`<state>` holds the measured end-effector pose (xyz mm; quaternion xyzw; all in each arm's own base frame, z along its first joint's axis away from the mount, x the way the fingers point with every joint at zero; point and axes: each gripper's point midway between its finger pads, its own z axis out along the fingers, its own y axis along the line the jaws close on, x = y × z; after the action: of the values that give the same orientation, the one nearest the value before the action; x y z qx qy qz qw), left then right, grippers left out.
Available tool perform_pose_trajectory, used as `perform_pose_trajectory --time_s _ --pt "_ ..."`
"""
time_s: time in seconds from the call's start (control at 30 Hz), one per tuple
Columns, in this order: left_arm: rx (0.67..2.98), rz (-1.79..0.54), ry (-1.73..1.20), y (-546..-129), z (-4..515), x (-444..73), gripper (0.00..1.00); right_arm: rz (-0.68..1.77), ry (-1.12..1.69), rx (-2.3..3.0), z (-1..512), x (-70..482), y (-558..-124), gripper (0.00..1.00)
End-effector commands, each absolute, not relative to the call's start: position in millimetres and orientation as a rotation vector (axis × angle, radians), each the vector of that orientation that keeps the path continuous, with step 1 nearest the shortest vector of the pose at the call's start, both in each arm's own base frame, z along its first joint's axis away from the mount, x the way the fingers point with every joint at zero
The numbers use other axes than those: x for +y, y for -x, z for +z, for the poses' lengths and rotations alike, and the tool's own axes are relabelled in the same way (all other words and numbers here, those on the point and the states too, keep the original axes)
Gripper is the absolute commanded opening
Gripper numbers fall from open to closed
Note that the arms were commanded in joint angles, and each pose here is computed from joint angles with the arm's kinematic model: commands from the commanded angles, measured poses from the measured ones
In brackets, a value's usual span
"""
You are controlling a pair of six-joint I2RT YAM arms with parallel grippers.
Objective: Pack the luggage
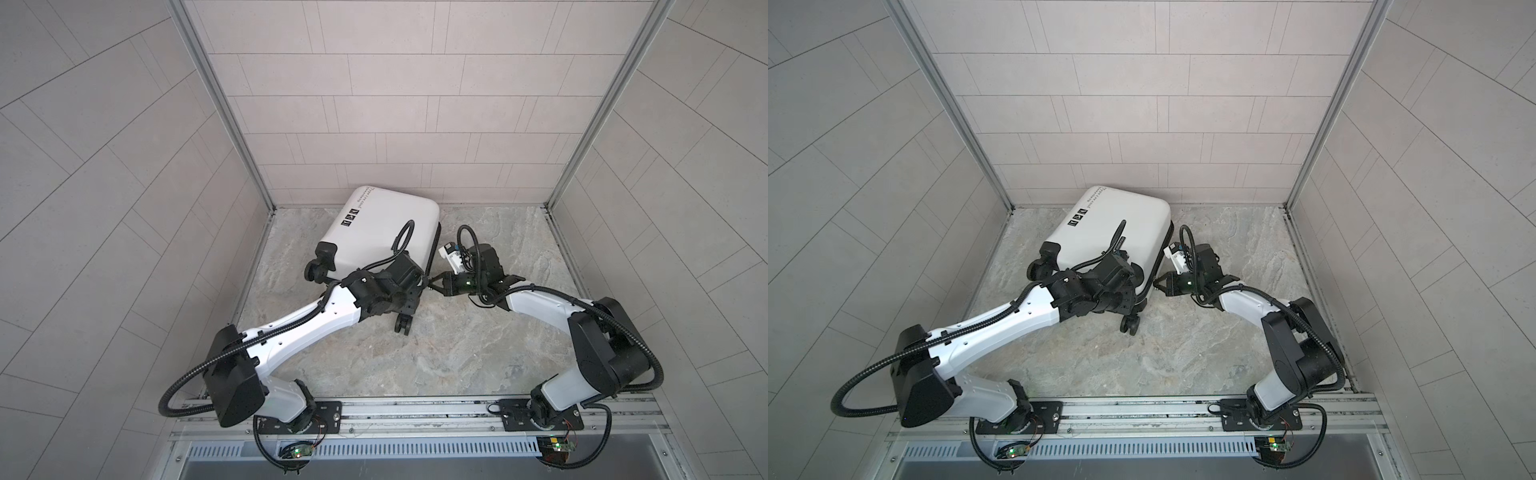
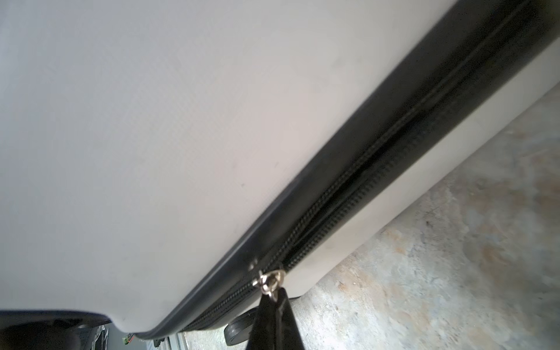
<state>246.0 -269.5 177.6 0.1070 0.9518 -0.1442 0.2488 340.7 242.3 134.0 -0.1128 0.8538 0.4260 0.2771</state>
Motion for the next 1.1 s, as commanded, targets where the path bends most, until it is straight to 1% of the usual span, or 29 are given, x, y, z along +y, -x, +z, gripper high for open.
perform_pose_trajectory --time_s 0.0,0.3,0.63,0.8,0.97,1.0,1.07 --pt "2.545 -0.449 -0.292 -247 200 -274 0.0 0.92 0.117 2.278 135 199 -378 0.0" --pt "2.56 -0.478 -0.328 -245 197 -282 0.0 0.871 0.056 2.262 141 184 -392 0.0" --pt "2.558 -0.518 -0.367 -237 199 -289 0.0 0.834 0.028 2.257 146 181 -407 0.0" --pt "2.554 -0.511 -0.366 -236 199 -287 0.0 0.871 0.031 2.26 146 188 -412 0.0" --pt "2.553 -0.496 -0.35 -237 197 -283 0.0 0.939 0.086 2.251 149 196 -402 0.0" --pt "2.553 -0.495 -0.352 -236 197 -283 0.0 0.958 0.103 2.242 150 198 -399 0.04" --pt "2.551 -0.487 -0.345 -235 198 -279 0.0 1.014 0.14 2.224 152 204 -391 0.25"
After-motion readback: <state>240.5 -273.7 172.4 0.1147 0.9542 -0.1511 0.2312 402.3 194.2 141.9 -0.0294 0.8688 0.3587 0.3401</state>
